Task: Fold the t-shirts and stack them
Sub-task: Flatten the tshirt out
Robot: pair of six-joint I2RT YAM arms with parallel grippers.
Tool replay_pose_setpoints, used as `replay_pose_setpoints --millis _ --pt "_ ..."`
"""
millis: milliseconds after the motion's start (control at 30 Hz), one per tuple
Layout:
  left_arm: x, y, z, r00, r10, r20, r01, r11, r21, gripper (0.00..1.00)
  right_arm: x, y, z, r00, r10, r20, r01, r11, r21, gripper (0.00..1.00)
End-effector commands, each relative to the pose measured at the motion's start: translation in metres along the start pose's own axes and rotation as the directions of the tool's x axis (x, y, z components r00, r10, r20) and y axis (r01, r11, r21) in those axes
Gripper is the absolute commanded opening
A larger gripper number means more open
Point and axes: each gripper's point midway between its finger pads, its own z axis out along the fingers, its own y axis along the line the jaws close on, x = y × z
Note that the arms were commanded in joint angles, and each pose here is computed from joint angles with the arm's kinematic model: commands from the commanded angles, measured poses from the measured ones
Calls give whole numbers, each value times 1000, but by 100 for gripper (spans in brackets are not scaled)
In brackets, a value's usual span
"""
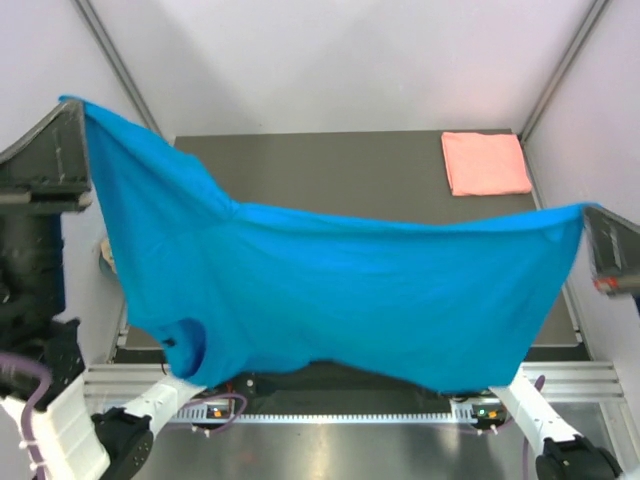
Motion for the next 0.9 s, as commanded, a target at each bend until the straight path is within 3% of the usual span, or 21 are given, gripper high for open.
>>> replay_pose_setpoints --millis 0,67,167,200,267,400,567,600,733,867 --pt "70 64 46 984 132 -118 -148 980 -136 0 48 -41 83 992 -3 -127 18 993 115 0" --pt "114 97 51 970 145 -193 -181 966 -185 0 61 -58 110 993 -14 -114 31 989 145 0" --pt "180 148 47 948 143 -286 -217 944 -247 0 109 -100 142 983 -28 -179 68 973 219 0" --pt "195 158 48 948 140 -287 -215 944 -251 0 143 -123 148 970 -18 -243 83 962 260 0" --pt "248 197 31 919 126 -373 -244 926 -287 0 166 -143 163 969 -29 -245 99 956 277 0" --pt "344 267 6 851 106 -514 -316 886 -341 0 259 -213 170 934 6 -356 137 917 374 0" --pt "438 328 -13 778 63 -626 -356 864 -355 0 341 -268 200 917 62 -394 98 923 373 0" --pt "466 348 -23 743 44 -667 -377 852 -363 0 352 -274 206 908 70 -412 93 927 364 0" --pt "501 372 -10 725 50 -687 -398 845 -358 0 392 -298 237 878 74 -472 94 942 322 0" --pt "524 393 -1 717 62 -694 -426 827 -367 0 396 -306 272 881 42 -472 102 956 275 0"
